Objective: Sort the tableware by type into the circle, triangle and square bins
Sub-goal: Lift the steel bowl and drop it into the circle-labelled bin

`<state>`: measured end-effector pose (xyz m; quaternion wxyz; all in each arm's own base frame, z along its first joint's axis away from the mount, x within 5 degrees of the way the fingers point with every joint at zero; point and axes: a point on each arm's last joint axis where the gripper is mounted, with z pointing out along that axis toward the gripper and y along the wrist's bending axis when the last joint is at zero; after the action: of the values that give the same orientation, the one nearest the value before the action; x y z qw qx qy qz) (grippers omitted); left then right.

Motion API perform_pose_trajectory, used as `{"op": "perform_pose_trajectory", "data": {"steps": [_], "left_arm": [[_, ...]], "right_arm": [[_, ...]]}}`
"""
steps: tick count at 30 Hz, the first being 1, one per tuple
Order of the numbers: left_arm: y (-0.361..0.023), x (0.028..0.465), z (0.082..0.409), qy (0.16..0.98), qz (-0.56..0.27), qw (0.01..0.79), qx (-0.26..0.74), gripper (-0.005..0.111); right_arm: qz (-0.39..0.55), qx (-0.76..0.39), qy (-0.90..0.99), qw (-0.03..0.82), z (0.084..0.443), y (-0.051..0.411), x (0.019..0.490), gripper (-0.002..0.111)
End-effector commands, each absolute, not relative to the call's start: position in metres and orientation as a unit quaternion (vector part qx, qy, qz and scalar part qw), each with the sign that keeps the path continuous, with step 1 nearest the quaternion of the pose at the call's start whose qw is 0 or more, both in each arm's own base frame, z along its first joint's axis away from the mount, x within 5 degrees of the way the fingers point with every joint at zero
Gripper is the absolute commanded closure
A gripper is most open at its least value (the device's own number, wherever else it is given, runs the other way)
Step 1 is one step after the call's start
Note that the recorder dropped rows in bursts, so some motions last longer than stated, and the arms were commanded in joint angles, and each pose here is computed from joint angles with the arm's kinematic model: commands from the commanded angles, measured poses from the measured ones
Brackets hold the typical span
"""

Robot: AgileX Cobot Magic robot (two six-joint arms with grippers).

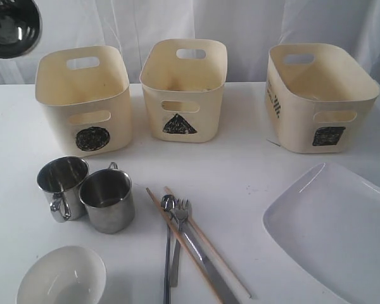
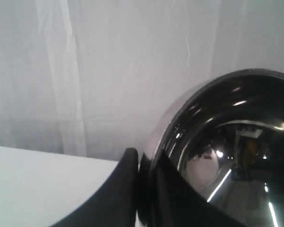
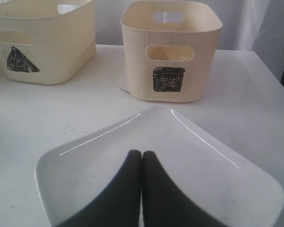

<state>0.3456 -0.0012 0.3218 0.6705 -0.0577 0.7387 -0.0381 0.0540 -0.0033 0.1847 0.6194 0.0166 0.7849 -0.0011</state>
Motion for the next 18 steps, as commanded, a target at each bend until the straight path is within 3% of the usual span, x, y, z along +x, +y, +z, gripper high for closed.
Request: {"op": "perform_pose_trajectory", "data": {"steps": [1,6,18], "left_arm": [[-0.007,0.390,0.318,0.760,-0.024,0.649,-0.002,0.107],[-0.009,0.416,0.325,0.756,-0.012,0.653,0.033,0.107],[-0.017,0.443,0.276,0.782,-0.087,0.616,-0.035,0.107]], "right_arm": [[0.002,0.016,0.780,0.625,0.185,-0.003,0.054,0.108],[0.002,0.016,0.780,0.625,0.185,-0.003,0.054,0.108],[0.002,0.016,0.780,0.625,0.185,-0.003,0.054,0.108]]}}
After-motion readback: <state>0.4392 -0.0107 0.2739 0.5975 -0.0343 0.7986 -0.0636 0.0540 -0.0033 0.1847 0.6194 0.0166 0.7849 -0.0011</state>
